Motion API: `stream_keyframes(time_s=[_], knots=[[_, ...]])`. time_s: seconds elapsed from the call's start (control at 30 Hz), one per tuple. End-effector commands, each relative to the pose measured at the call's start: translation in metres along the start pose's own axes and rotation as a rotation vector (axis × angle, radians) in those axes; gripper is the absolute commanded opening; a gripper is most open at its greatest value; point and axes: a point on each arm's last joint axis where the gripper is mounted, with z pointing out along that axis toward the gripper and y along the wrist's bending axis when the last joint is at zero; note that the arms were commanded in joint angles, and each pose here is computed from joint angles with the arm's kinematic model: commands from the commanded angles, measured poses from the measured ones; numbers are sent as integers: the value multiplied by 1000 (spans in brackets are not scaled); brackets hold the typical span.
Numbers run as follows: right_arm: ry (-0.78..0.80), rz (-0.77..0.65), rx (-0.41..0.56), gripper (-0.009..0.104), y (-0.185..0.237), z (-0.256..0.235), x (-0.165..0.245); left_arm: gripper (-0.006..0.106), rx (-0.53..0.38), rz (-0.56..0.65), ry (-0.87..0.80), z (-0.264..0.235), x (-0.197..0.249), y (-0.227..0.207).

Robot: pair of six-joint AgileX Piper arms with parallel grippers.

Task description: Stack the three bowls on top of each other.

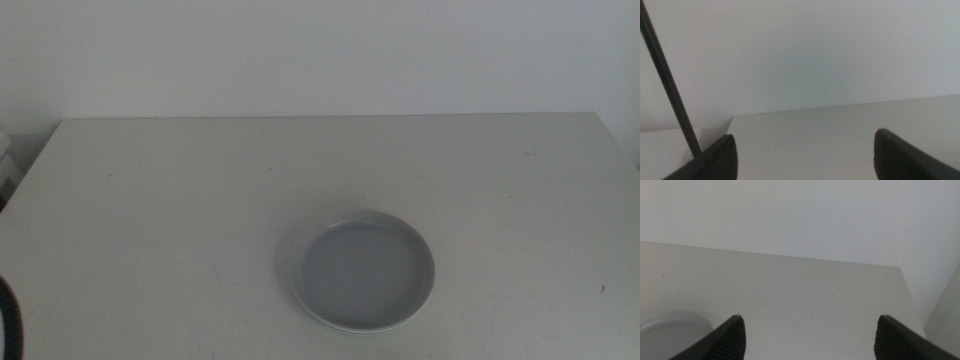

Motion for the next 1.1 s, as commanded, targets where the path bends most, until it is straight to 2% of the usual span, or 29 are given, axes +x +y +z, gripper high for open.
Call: stream_keyframes(time_s=[0.0,0.2,0.57,0.73,0.9,1.07], knots=[[-102,-20,25,65,-2,-4,-12,105,-13,-16,-88,0,-12,1],[-102,-17,25,65,-1,-14,18,105,-14,-18,-85,-7,10,0],[-45,-12,25,65,1,-17,99,105,-10,-30,-12,-15,99,-4],[-53,-42,34,65,1,-18,122,105,-9,-32,31,-13,129,-5],[-58,-62,40,65,1,-17,140,105,-1,-34,63,-13,131,-6],[-92,-63,41,65,1,-20,139,105,-1,-34,63,-13,131,-6]])
